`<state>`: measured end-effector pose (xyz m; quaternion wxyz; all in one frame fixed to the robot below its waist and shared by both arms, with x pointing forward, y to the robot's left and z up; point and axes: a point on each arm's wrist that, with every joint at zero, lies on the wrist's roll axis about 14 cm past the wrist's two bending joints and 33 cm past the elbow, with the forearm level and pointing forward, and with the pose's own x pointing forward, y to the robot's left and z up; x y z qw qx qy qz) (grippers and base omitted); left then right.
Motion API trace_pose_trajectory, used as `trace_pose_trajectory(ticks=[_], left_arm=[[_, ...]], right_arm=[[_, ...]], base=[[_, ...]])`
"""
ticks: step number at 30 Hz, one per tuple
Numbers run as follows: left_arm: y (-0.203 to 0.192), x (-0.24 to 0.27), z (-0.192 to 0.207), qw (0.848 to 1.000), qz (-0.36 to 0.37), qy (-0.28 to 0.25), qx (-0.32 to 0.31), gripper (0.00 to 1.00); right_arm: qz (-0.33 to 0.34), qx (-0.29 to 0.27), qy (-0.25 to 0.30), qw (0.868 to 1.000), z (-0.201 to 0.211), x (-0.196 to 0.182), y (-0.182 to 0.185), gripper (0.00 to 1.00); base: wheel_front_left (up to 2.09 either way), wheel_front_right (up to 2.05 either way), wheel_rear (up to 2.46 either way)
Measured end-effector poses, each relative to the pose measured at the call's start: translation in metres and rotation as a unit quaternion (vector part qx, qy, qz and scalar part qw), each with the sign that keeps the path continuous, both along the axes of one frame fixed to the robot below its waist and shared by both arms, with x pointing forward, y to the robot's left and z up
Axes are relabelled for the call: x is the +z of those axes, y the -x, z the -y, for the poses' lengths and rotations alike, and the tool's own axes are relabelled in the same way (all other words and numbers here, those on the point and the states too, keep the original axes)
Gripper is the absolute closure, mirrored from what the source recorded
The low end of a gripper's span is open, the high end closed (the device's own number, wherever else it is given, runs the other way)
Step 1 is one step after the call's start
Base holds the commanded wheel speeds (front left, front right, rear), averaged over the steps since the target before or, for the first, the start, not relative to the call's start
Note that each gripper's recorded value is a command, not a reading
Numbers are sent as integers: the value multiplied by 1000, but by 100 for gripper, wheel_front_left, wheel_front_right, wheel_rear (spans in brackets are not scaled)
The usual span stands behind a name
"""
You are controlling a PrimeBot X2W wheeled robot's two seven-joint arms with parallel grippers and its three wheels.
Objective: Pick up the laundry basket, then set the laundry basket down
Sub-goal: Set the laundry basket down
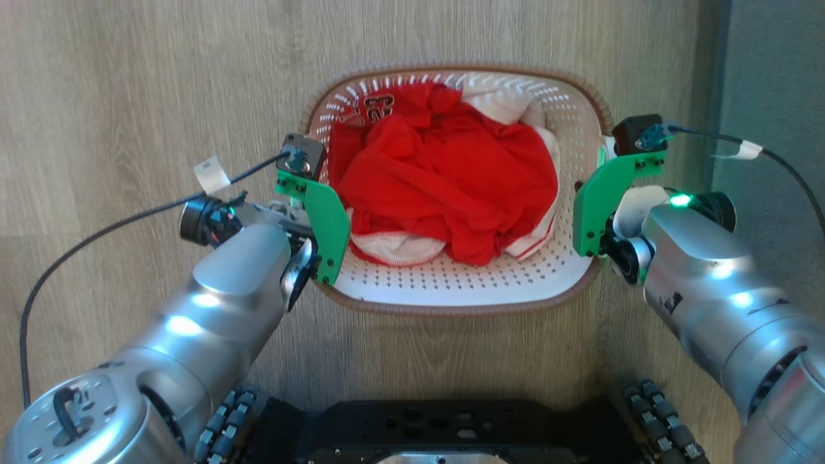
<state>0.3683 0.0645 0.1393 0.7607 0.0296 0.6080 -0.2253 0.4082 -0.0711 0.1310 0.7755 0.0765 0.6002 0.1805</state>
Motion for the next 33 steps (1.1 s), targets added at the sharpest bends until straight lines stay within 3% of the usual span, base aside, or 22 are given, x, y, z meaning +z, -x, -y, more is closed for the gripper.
trace_pose_trajectory(ticks=[27, 28, 29, 33], left_arm=[[0, -17, -2, 1000, -7, -4, 7, 100], [-1, -17, -2, 1000, -6, -6, 9, 88], [-2, -16, -2, 1000, 0, -8, 8, 0], [-10, -13, 2, 1000, 11, -9, 7, 0]], right_arm=[[5, -1, 1, 1000, 2, -23, -1, 100], [4, -1, 1, 1000, 2, -24, -1, 100], [7, 11, 4, 1000, 2, -25, -2, 0], [17, 23, 1, 1000, -2, -23, -7, 0]], base=[[0, 0, 0], [0, 0, 0], [0, 0, 0], [0, 0, 0]])
